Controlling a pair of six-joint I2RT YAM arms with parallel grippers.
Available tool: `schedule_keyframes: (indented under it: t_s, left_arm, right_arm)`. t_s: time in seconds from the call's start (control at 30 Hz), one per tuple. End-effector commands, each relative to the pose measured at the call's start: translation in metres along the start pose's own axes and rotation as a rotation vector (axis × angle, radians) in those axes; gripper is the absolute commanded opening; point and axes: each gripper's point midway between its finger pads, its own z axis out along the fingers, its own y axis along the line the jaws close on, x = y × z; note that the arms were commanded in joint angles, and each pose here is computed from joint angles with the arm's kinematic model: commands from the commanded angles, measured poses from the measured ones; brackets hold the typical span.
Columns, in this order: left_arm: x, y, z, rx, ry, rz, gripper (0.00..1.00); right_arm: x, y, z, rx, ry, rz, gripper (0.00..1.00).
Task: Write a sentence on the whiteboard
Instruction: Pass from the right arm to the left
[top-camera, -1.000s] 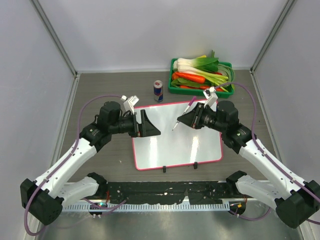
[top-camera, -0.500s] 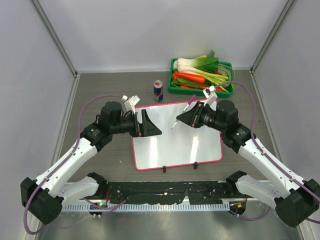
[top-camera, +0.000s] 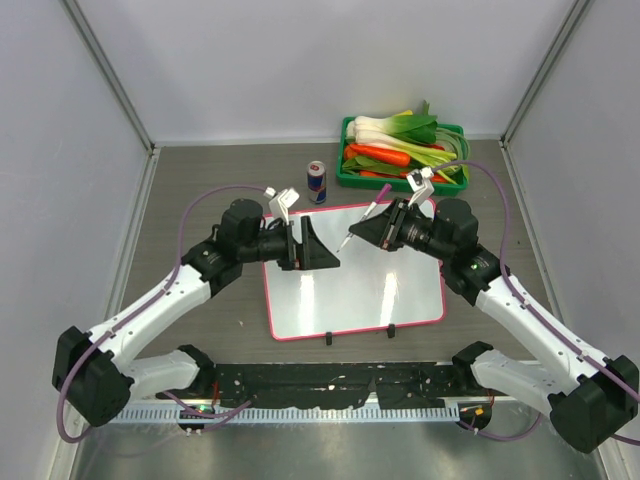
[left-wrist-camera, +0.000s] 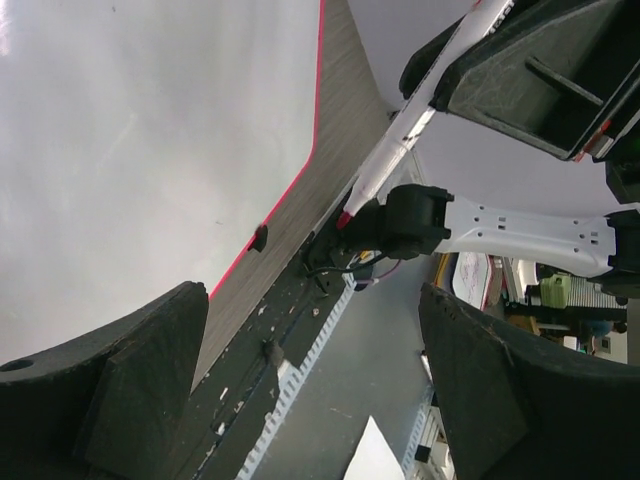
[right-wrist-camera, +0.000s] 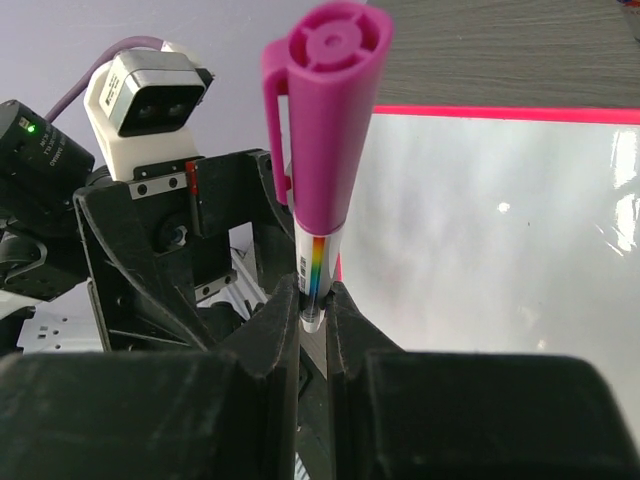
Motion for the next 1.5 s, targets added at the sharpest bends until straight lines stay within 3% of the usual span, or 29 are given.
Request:
schedule_keyframes:
  t_s: [0.0, 0.3, 0.47, 0.6, 0.77, 1.03, 1.23, 1.47]
  left_arm:
    - [-0.029, -0.038, 0.009, 0.12, -0.074, 0.076, 0.88]
    - [-0.04, -0.048, 0.024, 0.163, -0.084, 0.102, 0.79]
    - [-0.043, -0.047, 0.03, 0.159, -0.083, 0.119, 0.69]
    - [-0.044, -0.048, 0.035, 0.171, -0.069, 0.116, 0.56]
    - [-0.045, -0.049, 0.037, 0.181, -0.075, 0.129, 0.49]
    - [-0.043, -0.051, 0.037, 0.198, -0.071, 0.14, 0.0]
    - [-0.039, -0.052, 0.035, 0.207, -0.057, 0.146, 0.0]
    - [-0.032, -0.051, 0.029, 0.207, -0.046, 0.164, 0.0]
  right_arm:
    - [-0.014, 0.022, -0.002, -0.071, -0.043, -0.017, 0.02]
    - [-0.011, 0.023, -0.005, -0.077, -0.038, -0.006, 0.01]
    - [-0.01, 0.023, -0.006, -0.08, -0.042, 0.012, 0.01]
    - [-0.012, 0.026, -0.007, -0.093, -0.048, 0.016, 0.01]
    - [-0.009, 0.025, -0.006, -0.093, -0.04, 0.026, 0.02]
    - [-0.006, 0.026, -0.007, -0.105, -0.03, 0.03, 0.01]
    - [-0.005, 0.032, -0.008, -0.135, -0.016, 0.024, 0.02]
    - [0.0, 0.038, -0.009, -0.165, 0.015, 0.017, 0.29]
